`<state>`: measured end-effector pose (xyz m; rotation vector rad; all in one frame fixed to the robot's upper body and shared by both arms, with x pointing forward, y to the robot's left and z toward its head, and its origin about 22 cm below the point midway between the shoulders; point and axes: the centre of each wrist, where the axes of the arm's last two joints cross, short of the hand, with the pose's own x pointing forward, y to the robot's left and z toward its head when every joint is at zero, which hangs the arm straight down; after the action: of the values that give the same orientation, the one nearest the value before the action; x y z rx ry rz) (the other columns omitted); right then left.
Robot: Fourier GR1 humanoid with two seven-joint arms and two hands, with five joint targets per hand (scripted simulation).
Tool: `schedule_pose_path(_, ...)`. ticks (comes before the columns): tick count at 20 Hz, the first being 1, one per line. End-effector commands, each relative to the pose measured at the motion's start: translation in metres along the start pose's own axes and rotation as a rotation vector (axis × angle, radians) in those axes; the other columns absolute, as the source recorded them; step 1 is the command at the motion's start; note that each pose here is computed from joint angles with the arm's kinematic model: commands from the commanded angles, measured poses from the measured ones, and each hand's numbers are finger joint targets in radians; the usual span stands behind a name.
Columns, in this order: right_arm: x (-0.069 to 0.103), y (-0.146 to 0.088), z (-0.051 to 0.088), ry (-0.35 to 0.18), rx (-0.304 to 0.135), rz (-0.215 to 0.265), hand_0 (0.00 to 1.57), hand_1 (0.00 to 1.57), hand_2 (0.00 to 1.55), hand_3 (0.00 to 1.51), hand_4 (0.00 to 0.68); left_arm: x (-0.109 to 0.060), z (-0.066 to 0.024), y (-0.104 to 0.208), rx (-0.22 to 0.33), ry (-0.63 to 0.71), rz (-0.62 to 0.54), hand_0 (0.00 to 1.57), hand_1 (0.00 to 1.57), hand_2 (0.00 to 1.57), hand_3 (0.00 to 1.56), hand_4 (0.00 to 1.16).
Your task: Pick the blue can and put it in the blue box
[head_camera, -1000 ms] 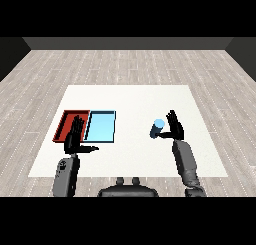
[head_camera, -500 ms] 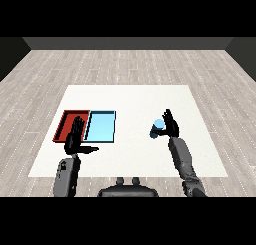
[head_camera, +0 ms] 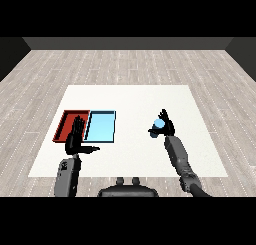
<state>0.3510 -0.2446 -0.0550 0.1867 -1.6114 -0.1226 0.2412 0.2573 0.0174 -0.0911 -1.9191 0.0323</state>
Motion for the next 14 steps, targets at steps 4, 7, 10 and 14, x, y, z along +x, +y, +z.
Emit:
schedule_pose_path(4,-0.006,-0.002,-0.007,-0.004,-0.065,0.014,0.00,0.00,0.15,0.22,0.000,-0.004,-0.0023,0.006,-0.019,0.025,-0.002,0.00,0.00,0.00,0.00,0.00)
schedule_pose_path(7,-0.018,0.001,-0.001,-0.020,-0.134,0.104,1.52,1.52,1.50,1.46,0.599,0.005,-0.0058,0.009,0.004,0.001,-0.003,0.00,0.00,0.00,0.00,0.00)
schedule_pose_path(10,0.003,0.009,-0.011,-0.020,-0.162,0.108,1.51,1.51,1.48,1.43,0.591,-0.002,-0.0075,-0.005,-0.011,0.011,0.010,0.00,0.00,0.00,0.00,0.00)
schedule_pose_path(14,0.009,0.024,-0.019,0.000,-0.086,0.148,1.53,1.53,1.49,1.45,0.597,-0.005,-0.0003,0.000,-0.008,-0.003,-0.001,0.00,0.00,0.00,0.00,0.00)
